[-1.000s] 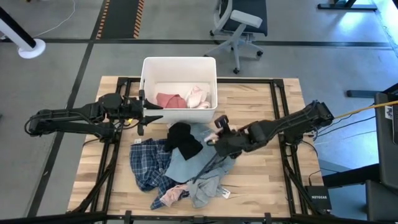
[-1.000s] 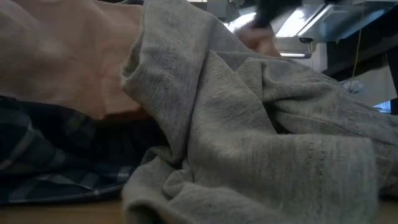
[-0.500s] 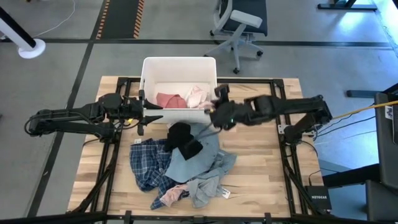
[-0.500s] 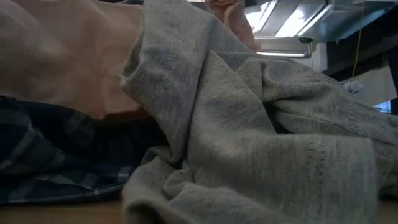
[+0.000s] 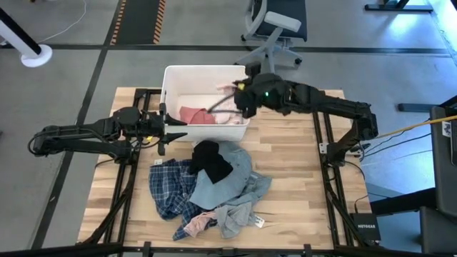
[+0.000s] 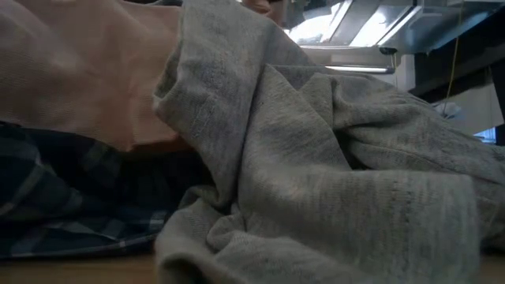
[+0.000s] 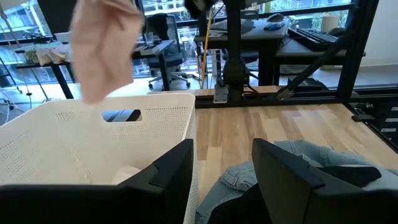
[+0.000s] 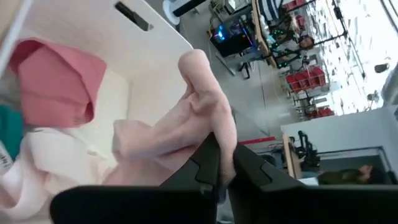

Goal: Sort clothes
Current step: Put the top pink sock into the white bin

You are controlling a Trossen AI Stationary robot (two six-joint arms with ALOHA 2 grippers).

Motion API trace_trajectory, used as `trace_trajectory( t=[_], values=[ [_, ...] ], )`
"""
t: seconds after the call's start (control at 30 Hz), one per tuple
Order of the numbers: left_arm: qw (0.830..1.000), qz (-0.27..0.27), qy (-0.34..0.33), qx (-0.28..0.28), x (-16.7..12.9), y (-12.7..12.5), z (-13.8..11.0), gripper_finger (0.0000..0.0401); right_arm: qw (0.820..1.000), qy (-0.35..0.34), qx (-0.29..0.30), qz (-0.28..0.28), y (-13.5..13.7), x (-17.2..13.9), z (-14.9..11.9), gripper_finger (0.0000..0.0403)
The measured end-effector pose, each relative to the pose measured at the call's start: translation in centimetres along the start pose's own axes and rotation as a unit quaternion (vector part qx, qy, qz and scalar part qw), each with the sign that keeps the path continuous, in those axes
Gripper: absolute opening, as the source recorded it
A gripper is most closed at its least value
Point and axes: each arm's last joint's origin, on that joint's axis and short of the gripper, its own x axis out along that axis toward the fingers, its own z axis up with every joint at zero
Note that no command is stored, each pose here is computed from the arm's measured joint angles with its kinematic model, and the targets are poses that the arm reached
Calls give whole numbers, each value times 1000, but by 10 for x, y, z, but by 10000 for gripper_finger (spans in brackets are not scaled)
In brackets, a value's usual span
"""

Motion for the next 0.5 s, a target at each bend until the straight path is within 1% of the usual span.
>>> trace_trajectory(
  t=[0.1,0.27,0.37,0.5],
  values=[
    [1000,0,0,0,0,0,0,159,1000,0,27,10,-4,8,-7,39],
    [1000,0,0,0,0,0,0,159,998,11,59,28,-1,25,-13,61],
    [1000,0,0,0,0,0,0,159,997,22,54,40,6,35,-13,87],
    [1000,0,0,0,0,0,0,159,997,38,43,58,16,46,-13,132]
  ],
)
